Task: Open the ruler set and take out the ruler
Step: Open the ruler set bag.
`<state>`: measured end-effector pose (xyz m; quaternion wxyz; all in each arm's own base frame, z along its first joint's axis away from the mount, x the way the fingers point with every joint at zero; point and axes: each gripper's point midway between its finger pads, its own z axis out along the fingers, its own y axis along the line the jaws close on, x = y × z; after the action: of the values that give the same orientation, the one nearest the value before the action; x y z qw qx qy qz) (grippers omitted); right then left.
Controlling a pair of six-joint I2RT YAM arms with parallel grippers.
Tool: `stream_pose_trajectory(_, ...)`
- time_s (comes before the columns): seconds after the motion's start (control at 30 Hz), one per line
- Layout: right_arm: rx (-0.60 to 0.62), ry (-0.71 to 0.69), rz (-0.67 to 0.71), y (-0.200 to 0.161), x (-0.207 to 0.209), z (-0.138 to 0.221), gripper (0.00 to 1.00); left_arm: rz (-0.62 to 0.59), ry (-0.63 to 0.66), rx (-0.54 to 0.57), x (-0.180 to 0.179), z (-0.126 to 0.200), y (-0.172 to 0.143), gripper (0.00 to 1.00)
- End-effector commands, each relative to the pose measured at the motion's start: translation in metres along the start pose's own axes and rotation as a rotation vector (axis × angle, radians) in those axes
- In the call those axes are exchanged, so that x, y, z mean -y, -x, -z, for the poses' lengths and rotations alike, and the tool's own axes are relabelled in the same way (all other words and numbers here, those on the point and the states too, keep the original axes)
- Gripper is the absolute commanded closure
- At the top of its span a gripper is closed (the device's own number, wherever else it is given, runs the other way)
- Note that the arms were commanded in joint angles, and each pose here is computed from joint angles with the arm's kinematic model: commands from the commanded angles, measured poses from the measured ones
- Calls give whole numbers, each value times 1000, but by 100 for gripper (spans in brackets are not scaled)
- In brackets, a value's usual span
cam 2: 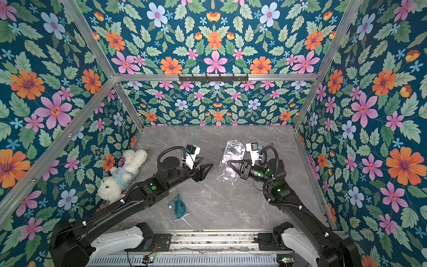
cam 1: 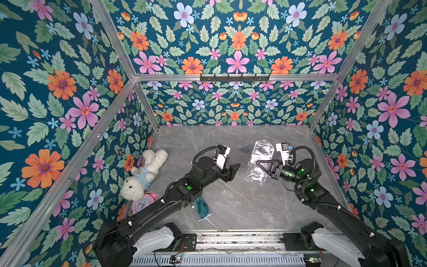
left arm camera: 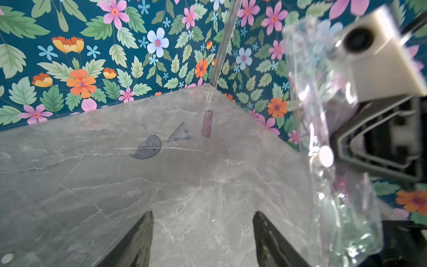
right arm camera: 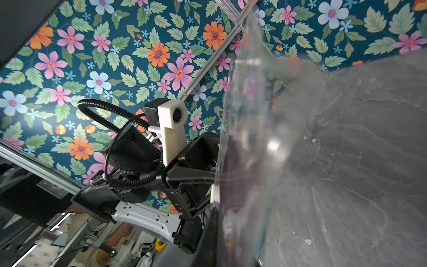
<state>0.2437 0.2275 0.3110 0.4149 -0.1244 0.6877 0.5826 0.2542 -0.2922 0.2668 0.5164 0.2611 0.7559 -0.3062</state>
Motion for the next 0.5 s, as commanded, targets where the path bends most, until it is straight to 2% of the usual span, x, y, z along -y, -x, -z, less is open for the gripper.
stream_pose_trajectory(0.0, -51, -199, 18, -16, 35, 8, 92, -128, 78, -45, -4, -2, -10, 28)
stream_pose_trajectory(0.23, -59, -267, 1, -18, 51, 7, 93, -242, 101, 0, 26, -8, 0, 27)
stream_pose_trajectory(0.47, -42, -298, 3, -15, 57, 9, 94, -258, 91, 10, 44, -19, -4, 27)
